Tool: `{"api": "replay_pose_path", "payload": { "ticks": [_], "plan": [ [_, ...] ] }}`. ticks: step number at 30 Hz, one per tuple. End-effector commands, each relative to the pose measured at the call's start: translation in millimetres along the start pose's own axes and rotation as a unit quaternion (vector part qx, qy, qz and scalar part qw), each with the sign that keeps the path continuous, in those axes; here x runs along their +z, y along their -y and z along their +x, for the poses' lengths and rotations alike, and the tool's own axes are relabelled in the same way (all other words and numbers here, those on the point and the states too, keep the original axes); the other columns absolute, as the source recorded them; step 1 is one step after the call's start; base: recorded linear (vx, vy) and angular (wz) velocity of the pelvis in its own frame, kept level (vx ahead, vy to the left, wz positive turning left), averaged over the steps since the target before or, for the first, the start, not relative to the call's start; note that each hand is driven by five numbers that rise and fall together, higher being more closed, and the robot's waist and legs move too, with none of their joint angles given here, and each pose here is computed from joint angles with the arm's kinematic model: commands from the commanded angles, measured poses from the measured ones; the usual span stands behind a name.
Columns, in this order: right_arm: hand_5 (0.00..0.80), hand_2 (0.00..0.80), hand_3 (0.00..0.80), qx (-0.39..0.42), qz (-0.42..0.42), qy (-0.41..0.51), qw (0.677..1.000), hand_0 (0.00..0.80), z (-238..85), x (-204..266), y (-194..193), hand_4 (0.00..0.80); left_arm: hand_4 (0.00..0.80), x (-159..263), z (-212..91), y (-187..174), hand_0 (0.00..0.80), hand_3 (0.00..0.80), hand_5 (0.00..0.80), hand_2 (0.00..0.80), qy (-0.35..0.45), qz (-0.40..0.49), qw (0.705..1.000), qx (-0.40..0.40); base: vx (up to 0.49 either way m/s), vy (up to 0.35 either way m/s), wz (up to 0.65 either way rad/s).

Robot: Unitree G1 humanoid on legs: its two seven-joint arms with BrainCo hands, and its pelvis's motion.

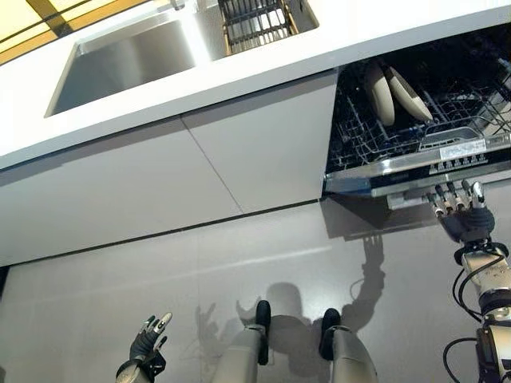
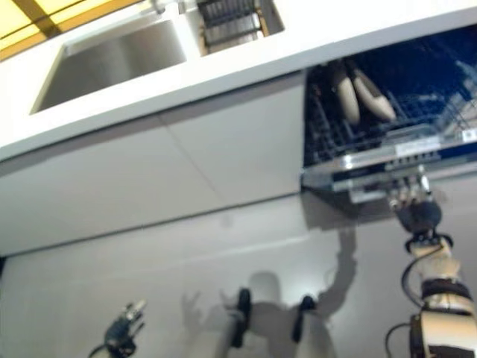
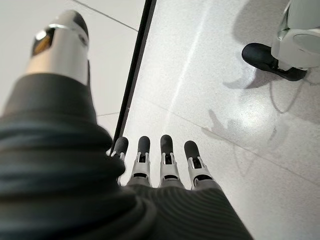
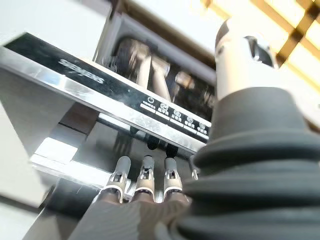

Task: Take plates into dishwasher

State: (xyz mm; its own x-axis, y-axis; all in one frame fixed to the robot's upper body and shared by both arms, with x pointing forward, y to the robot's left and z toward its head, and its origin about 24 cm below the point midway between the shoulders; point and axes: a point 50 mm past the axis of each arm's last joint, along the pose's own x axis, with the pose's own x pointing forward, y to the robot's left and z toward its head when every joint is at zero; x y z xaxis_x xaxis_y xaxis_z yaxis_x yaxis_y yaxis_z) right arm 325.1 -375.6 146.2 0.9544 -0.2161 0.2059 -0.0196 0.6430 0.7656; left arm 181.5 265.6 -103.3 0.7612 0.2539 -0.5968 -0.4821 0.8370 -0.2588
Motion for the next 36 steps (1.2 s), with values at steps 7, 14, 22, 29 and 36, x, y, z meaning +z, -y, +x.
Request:
{"api": "replay_pose_path", "payload": {
  "ticks": [7, 14, 22, 29, 36],
  "plan": [
    [0.000, 0.000, 0.000, 0.065, -0.066, -0.002, 0.996, 0.000, 11, 21, -25, 0.000, 0.000, -8, -16, -39, 0.000, 0.000, 0.000, 0.000, -0.018, 0.059, 0.997, 0.036, 0.088, 0.000, 0.05],
    [0.000, 0.000, 0.000, -0.054, -0.147, -0.095, 0.983, 0.000, -22, -6, 32, 0.000, 0.000, -14, -18, -41, 0.000, 0.000, 0.000, 0.000, -0.022, 0.066, 0.996, 0.047, 0.091, 0.031, 0.05],
    [0.000, 0.000, 0.000, -0.166, -0.221, -0.226, 0.934, 0.000, -81, -51, 93, 0.000, 0.000, -22, -18, -43, 0.000, 0.000, 0.000, 0.000, -0.038, 0.069, 0.995, 0.060, 0.107, 0.057, 0.02],
    [0.000, 0.000, 0.000, -0.221, -0.388, -0.415, 0.793, 0.000, -145, -98, 133, 0.000, 0.000, -24, -11, -34, 0.000, 0.000, 0.000, 0.000, -0.068, 0.089, 0.992, 0.060, 0.063, 0.065, 0.04],
    [0.000, 0.000, 0.000, -0.220, -0.364, -0.494, 0.759, 0.000, -194, -152, 142, 0.000, 0.000, -37, -10, -27, 0.000, 0.000, 0.000, 0.000, -0.109, 0.158, 0.980, 0.055, 0.026, 0.098, 0.01]
  ]
}}
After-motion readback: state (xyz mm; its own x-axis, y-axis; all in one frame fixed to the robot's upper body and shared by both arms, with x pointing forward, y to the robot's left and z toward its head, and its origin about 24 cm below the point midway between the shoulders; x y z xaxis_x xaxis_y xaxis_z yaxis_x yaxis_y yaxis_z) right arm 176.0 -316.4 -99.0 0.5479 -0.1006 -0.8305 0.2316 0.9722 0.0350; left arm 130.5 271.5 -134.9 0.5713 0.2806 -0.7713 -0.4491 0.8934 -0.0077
